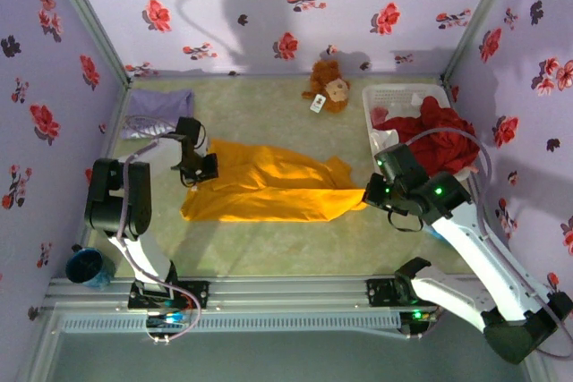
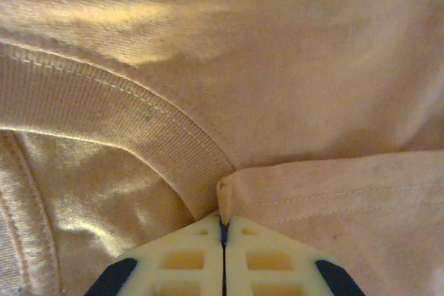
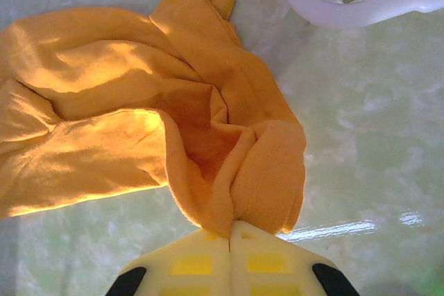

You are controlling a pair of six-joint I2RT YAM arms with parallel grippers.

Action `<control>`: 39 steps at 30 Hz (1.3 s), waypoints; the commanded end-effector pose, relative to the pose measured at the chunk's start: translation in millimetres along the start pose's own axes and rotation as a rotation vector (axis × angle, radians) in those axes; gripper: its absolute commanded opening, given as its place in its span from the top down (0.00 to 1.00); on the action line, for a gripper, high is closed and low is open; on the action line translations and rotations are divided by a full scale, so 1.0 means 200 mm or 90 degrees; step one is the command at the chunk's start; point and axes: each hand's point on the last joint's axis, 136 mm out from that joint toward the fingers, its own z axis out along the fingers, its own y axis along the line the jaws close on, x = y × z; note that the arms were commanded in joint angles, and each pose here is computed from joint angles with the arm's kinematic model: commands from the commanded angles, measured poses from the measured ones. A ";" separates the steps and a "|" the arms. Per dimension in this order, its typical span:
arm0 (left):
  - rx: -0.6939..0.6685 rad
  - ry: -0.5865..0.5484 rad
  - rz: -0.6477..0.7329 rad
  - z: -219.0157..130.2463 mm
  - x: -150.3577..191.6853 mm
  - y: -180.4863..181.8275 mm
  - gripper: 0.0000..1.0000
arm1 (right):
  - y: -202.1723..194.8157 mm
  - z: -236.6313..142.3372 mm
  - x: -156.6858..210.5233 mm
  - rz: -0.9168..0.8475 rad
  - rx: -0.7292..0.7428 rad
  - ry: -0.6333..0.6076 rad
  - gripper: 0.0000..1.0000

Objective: Fold and stack the t-shirts

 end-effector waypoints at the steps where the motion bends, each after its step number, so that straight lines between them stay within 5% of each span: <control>1: 0.020 -0.031 0.009 -0.08 -0.05 -0.04 1.00 | 0.01 -0.06 -0.02 0.018 -0.009 -0.011 1.00; 5: 0.027 -0.111 0.026 -0.33 -0.16 -0.11 1.00 | 0.02 -0.09 -0.05 0.008 -0.013 -0.031 1.00; 12: 0.119 -0.412 -0.026 -1.28 -0.41 -0.21 1.00 | 0.06 -0.19 -0.22 -0.072 0.030 -0.088 1.00; 19: 0.124 -0.622 0.068 -1.99 -0.37 -0.32 1.00 | 0.17 -0.44 -0.47 -0.190 0.060 -0.184 1.00; 39: 0.142 -1.122 0.195 -3.10 0.17 -0.41 1.00 | 0.40 -1.52 -0.79 -0.267 -0.159 -0.644 1.00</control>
